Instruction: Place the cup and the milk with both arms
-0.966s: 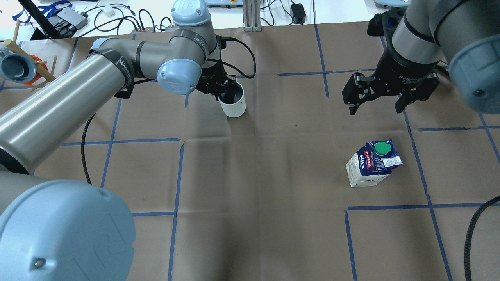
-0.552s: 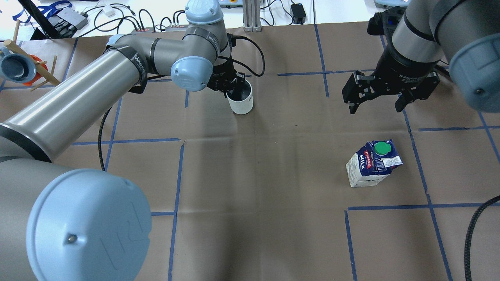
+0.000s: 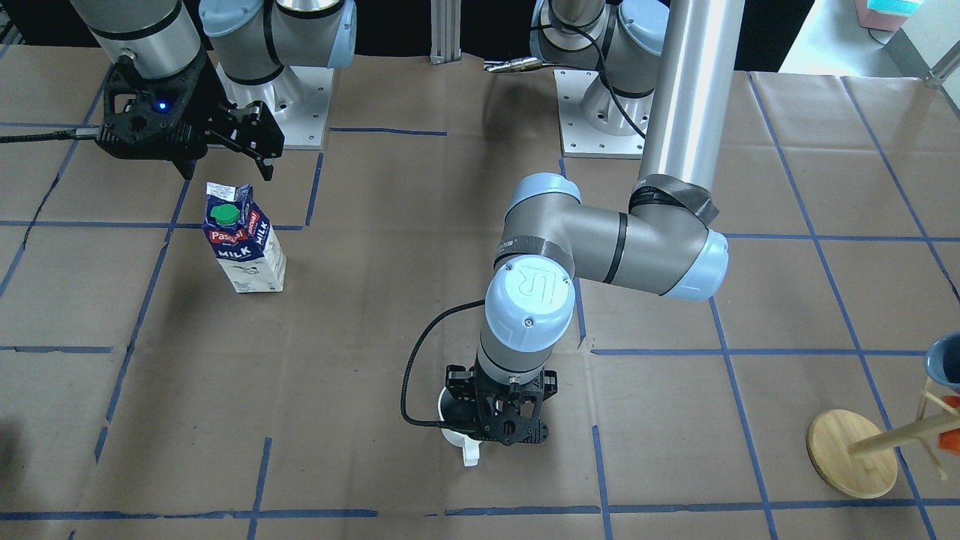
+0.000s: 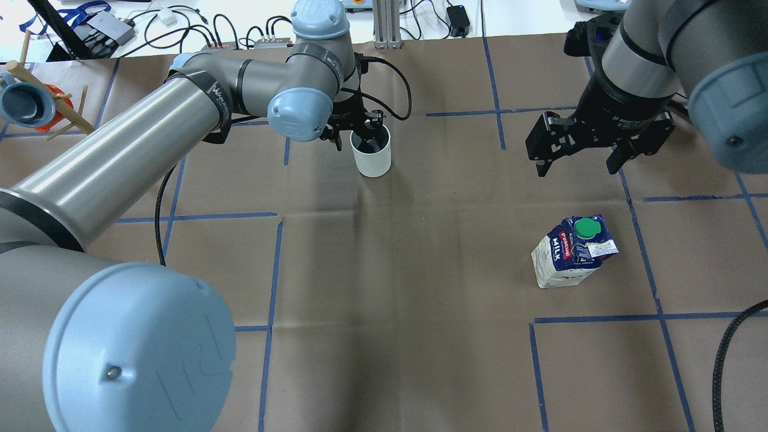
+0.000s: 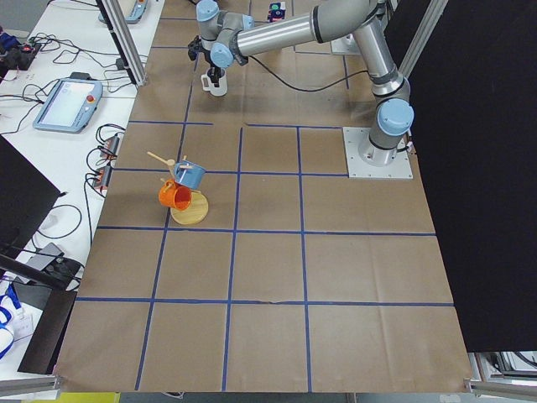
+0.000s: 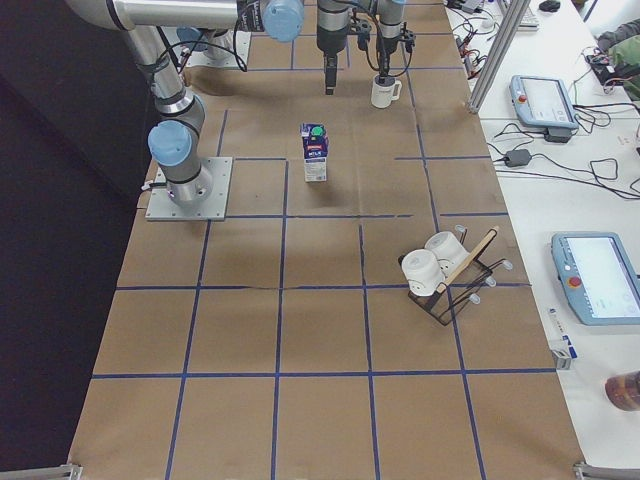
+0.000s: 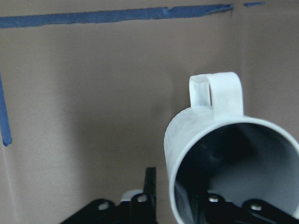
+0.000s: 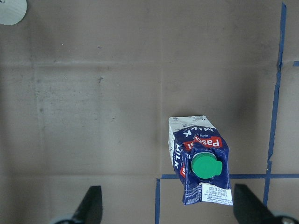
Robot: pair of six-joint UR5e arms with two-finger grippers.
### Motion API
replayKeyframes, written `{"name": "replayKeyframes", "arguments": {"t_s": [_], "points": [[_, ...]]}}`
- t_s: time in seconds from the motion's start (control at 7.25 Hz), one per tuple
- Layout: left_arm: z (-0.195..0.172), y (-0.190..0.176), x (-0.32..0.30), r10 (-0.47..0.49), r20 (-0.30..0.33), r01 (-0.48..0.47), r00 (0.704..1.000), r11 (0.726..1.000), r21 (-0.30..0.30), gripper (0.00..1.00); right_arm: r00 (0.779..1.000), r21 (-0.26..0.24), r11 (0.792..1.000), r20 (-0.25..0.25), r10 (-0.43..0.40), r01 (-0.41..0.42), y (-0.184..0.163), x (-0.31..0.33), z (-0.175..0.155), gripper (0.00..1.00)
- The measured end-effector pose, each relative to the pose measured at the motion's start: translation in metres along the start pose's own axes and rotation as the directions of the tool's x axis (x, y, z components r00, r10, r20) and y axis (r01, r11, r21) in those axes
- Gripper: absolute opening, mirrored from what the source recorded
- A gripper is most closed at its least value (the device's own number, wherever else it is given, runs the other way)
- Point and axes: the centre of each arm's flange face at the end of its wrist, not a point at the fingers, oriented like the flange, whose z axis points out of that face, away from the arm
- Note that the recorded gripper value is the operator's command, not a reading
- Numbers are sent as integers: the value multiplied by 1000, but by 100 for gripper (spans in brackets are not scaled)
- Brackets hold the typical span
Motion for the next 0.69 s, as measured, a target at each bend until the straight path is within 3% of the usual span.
{"name": "replayKeyframes", "arguments": {"t_s": [0.41,0.69], "points": [[-52,25,-10,40,-1,-40,999,999,13,100,998,-17,998,-2,-55,55,1,14,10,100],[-133,69,-39,66,1,-66,998,998,-2,100,999,-33,998,4,-53,53,4,42,19,100]]}}
